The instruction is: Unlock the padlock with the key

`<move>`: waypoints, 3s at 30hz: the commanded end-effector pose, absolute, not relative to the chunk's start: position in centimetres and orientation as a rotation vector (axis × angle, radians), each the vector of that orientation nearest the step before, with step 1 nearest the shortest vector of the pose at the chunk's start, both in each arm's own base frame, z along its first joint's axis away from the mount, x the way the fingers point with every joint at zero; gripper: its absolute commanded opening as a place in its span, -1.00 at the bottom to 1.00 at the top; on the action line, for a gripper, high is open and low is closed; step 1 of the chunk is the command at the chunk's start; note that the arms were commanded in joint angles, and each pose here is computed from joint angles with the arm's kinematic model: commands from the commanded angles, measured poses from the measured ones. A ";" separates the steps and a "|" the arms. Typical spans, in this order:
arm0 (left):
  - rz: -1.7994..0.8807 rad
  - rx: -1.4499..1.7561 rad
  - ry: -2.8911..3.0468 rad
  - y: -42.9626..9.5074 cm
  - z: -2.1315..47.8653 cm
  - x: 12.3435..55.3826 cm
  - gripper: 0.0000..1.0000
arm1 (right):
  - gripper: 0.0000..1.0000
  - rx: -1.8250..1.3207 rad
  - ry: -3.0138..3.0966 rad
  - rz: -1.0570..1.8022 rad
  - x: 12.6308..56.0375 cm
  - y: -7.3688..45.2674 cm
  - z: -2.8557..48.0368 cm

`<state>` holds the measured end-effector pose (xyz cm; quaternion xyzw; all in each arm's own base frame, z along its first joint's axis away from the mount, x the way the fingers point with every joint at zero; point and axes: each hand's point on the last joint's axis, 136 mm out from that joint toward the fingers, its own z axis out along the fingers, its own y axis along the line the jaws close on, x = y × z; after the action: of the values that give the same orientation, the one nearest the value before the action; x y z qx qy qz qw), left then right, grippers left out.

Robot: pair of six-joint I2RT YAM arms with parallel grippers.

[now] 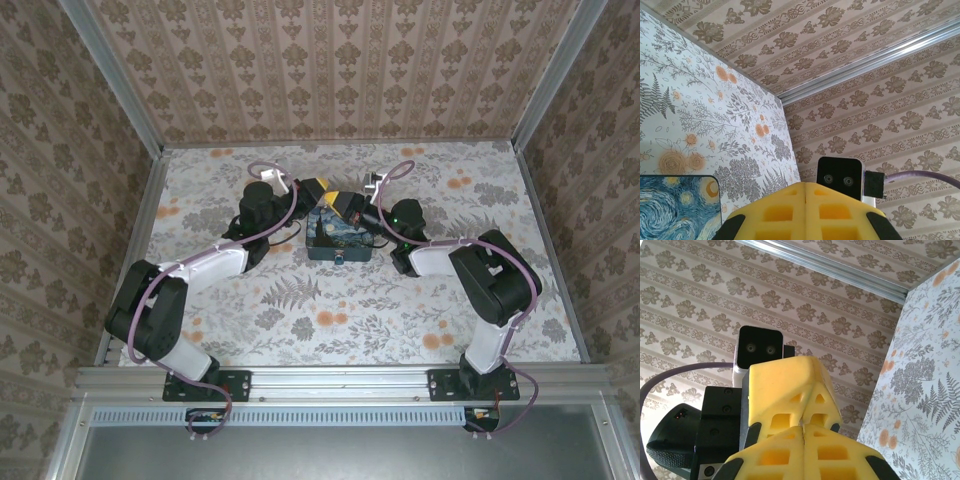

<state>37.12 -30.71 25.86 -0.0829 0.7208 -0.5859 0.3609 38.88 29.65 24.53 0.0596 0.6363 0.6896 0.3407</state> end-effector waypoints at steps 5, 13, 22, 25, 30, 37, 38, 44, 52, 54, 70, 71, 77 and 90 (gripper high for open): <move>-1.510 -0.233 1.825 -30.3 26.1 37.1 -1.00 | -1.00 0.165 1.641 1.772 39.0 29.0 24.0; -1.501 -0.248 1.811 -29.7 26.1 36.7 -1.00 | -1.00 0.211 1.646 1.755 39.6 28.5 23.4; -1.500 -0.241 1.812 -29.8 26.2 36.8 -1.00 | -1.00 0.212 1.646 1.762 39.6 28.5 23.5; -1.498 -0.234 1.826 -29.8 26.3 37.0 -0.61 | -1.00 0.205 1.655 1.763 39.5 28.4 23.3; -1.452 -0.245 1.861 -27.8 25.9 36.8 0.17 | -1.00 0.238 1.683 1.741 39.2 27.0 22.1; -1.258 -0.108 2.085 -25.8 22.5 33.1 0.62 | -1.00 0.263 1.776 1.711 38.8 25.2 20.1; -1.237 -0.077 2.120 -25.8 21.9 32.5 0.64 | -1.00 0.261 1.801 1.702 38.6 25.1 19.6; -1.120 0.155 2.274 -26.9 19.0 28.3 0.93 | -1.00 0.252 1.890 1.680 37.8 24.7 18.0; -1.019 0.449 2.380 -30.2 13.6 23.8 0.88 | -1.00 0.253 1.973 1.630 37.0 23.9 16.1; -0.998 0.496 2.383 -30.9 12.6 23.5 0.85 | -1.00 0.273 1.977 1.617 37.1 23.3 15.7; -0.873 0.595 2.352 -34.1 6.3 25.9 0.66 | -1.00 0.326 1.993 1.590 38.7 21.8 14.7; -0.866 0.597 2.338 -34.3 6.2 26.2 0.66 | -1.00 0.330 1.995 1.589 38.8 21.8 14.6; -0.803 0.604 2.274 -34.5 5.5 27.6 0.63 | -1.00 0.343 2.009 1.592 39.5 21.9 13.9; -0.683 0.589 2.215 -34.7 3.4 29.2 0.59 | -1.00 0.367 2.031 1.585 40.1 22.0 12.8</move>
<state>28.64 -34.48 3.61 0.2260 0.8695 -0.2732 0.3440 39.59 21.85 12.50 0.1486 0.7532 0.5857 0.2600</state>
